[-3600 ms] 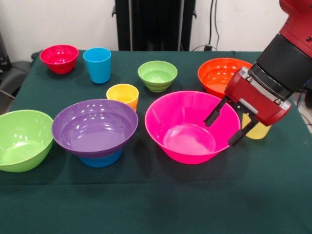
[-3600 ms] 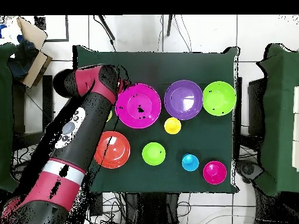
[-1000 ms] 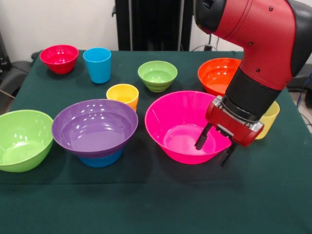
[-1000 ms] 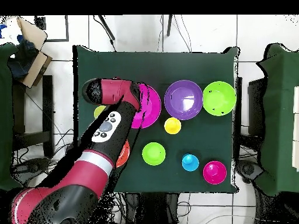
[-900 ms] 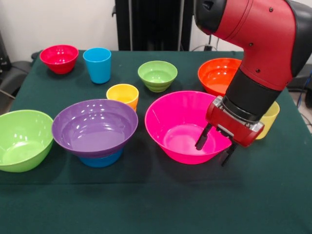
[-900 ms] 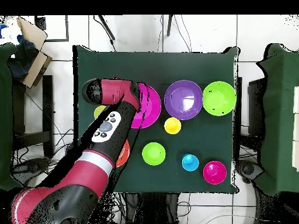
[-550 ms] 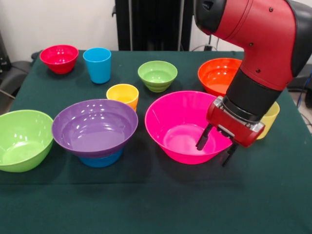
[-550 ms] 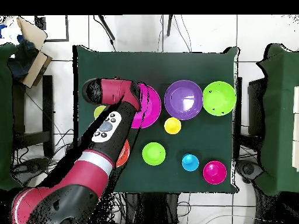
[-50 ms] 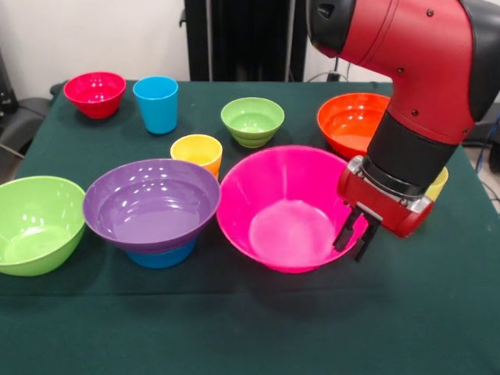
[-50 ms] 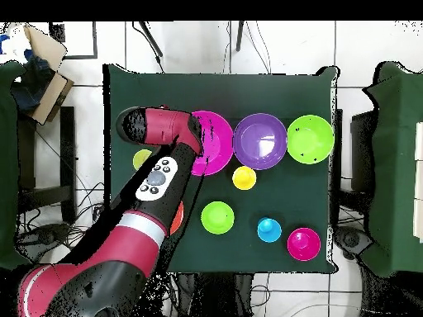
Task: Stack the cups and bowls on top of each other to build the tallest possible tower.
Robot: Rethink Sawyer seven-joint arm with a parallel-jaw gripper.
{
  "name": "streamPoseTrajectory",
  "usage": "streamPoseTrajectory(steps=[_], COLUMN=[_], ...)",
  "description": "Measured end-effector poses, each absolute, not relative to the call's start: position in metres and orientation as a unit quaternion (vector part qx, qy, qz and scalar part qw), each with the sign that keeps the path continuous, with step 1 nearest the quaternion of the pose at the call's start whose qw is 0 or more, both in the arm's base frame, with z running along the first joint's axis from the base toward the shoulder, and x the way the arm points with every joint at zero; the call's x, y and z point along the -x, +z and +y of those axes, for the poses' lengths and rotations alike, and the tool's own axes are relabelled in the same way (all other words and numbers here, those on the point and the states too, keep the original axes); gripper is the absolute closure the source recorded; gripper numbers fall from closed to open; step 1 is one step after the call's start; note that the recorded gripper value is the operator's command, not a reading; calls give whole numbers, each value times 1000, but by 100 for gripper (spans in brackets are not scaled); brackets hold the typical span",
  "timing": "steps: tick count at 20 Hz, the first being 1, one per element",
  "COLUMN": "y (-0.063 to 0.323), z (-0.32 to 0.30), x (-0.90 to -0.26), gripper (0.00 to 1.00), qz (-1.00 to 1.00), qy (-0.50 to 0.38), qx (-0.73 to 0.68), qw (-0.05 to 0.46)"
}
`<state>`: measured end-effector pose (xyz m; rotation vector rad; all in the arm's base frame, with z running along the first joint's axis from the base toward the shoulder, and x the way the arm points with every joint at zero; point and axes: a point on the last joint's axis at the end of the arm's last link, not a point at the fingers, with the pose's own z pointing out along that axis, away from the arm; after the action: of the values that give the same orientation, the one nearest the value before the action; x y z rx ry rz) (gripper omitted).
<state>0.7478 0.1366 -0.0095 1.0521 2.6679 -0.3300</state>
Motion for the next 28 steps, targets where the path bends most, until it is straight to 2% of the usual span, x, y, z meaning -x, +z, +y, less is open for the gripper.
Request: streamPoseTrajectory(steps=[8, 14, 16, 19, 23, 28], y=[-1, 38, 49, 85, 124, 163], z=[135, 143, 146, 153, 158, 161], x=[-746, -732, -731, -729, -732, -742], gripper=[100, 100, 100, 100, 100, 100], qz=[916, 913, 912, 908, 907, 908], qy=[-118, -130, -130, -125, -114, -97], qx=[-367, -387, -390, -399, -404, -406], qw=[109, 21, 5, -30, -39, -19])
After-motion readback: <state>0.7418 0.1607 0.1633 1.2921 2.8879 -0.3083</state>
